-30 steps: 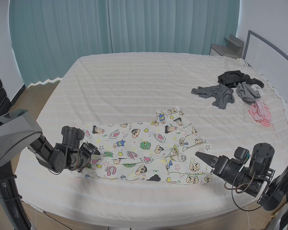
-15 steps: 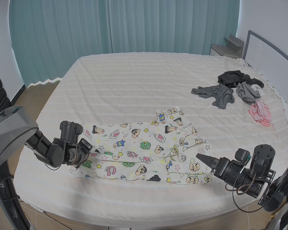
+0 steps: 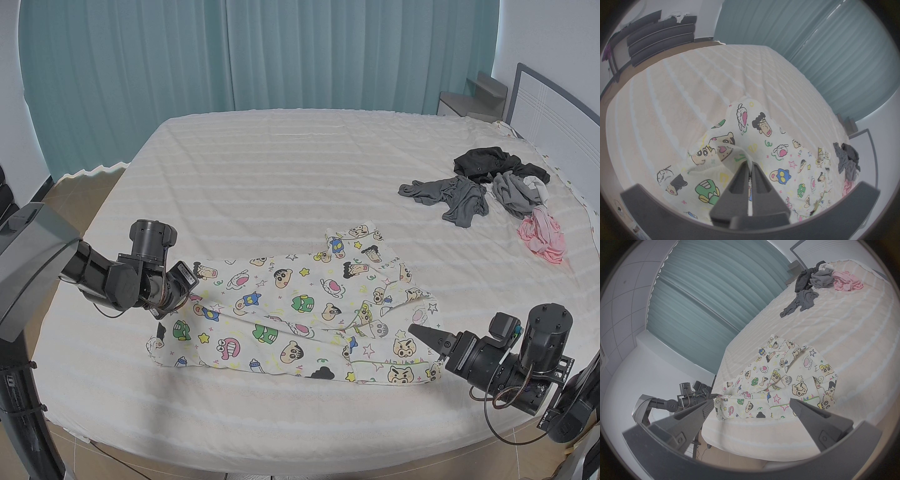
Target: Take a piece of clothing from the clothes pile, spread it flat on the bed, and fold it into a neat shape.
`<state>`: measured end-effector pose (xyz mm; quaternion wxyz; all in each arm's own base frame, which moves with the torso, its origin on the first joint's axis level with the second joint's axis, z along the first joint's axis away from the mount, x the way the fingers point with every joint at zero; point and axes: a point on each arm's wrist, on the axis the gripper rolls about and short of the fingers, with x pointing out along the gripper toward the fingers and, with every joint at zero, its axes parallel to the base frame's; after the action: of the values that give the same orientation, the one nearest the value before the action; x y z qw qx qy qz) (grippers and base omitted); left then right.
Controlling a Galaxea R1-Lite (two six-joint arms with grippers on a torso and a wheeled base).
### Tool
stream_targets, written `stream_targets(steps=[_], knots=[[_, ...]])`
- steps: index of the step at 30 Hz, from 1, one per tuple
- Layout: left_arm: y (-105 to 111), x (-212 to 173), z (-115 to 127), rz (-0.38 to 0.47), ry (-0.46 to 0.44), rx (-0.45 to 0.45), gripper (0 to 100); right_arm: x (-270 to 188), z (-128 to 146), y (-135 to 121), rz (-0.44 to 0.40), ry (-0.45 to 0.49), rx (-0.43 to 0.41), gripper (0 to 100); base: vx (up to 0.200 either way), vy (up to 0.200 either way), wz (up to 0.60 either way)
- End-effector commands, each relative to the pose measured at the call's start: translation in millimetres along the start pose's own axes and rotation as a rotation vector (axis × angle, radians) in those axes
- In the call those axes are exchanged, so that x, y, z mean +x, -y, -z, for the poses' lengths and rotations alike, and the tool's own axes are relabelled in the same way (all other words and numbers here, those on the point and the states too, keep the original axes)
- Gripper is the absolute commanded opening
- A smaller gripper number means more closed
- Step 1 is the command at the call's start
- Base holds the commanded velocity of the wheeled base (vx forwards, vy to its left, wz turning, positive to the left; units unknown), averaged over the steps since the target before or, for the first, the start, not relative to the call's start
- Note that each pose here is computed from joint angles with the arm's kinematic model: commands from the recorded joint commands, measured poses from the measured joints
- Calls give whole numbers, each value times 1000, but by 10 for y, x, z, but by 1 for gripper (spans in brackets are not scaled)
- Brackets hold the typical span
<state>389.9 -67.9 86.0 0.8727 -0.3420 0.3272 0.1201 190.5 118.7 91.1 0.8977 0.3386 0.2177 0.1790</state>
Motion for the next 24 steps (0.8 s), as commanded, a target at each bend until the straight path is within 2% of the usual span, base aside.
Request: stream_targets(steps=[1,4,10,11,16,21,24], knots=[[-21,247,-17,-41,-26,29,0,20,29,26,14,-14,-2,100,0,0,0],[-62,330,-46,-72,-39,23,0,28,42,39,19,-21,-2,100,0,0,0],[-94,398,-203,-71,-9,-7,0,45,62,59,30,-30,-3,100,0,0,0],[-104,398,-220,-73,-6,-10,100,43,68,66,34,-33,-3,100,0,0,0],[-144,392,-289,-72,3,-22,100,42,73,70,35,-36,-2,100,0,0,0],[-232,294,-425,-36,-20,-37,100,40,73,75,37,-36,-1,100,0,0,0],[-423,146,-606,16,-57,7,100,42,76,84,41,-38,-1,100,0,0,0]])
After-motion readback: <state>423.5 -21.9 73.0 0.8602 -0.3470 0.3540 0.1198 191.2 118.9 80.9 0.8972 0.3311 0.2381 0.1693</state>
